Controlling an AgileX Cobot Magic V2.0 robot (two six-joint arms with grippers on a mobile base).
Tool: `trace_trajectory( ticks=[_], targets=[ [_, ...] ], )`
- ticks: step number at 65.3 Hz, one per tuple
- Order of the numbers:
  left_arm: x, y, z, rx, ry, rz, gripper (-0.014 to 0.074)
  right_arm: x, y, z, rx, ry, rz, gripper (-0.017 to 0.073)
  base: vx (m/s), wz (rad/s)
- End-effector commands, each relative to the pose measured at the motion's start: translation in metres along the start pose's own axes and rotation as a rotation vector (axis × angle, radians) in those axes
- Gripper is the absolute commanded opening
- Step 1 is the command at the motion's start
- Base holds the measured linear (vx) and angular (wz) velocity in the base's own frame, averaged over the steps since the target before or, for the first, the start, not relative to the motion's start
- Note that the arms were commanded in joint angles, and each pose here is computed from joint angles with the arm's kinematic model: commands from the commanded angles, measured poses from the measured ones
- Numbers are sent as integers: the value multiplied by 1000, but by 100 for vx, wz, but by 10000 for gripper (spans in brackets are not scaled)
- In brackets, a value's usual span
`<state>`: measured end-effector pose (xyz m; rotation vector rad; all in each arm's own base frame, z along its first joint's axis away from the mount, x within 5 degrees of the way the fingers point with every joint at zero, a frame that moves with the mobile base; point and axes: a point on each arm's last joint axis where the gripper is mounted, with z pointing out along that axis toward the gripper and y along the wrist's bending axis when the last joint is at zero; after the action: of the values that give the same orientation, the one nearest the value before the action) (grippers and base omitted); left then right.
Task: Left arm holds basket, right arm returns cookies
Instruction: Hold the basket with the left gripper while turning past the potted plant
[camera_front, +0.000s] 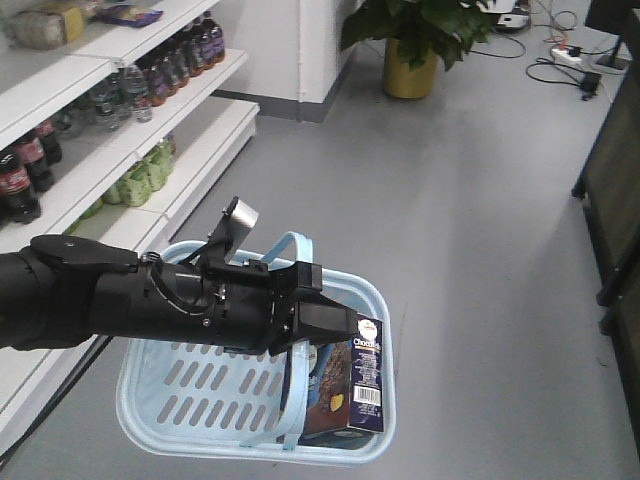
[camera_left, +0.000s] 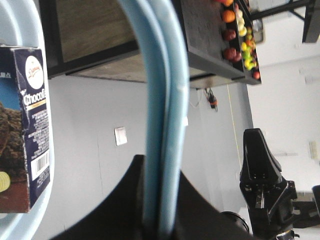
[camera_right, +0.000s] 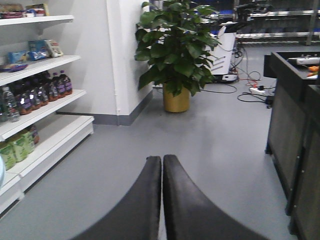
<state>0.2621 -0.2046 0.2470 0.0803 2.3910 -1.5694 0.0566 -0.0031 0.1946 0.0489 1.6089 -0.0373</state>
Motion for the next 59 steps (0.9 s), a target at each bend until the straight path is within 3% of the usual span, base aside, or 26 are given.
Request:
trace_trajectory(
  ticks=[1, 33, 59],
  targets=[
    [-3, -29, -11, 113, -25, 34, -6, -6, 0, -1, 4, -75, -9, -8, 14, -52],
    [-3, -29, -11, 113, -25, 34, -6, -6, 0, -1, 4, -75, -9, -8, 15, -42],
    [-3, -29, -11, 113, -25, 34, -6, -6, 0, -1, 4, -75, -9, -8, 20, -12]
  ],
)
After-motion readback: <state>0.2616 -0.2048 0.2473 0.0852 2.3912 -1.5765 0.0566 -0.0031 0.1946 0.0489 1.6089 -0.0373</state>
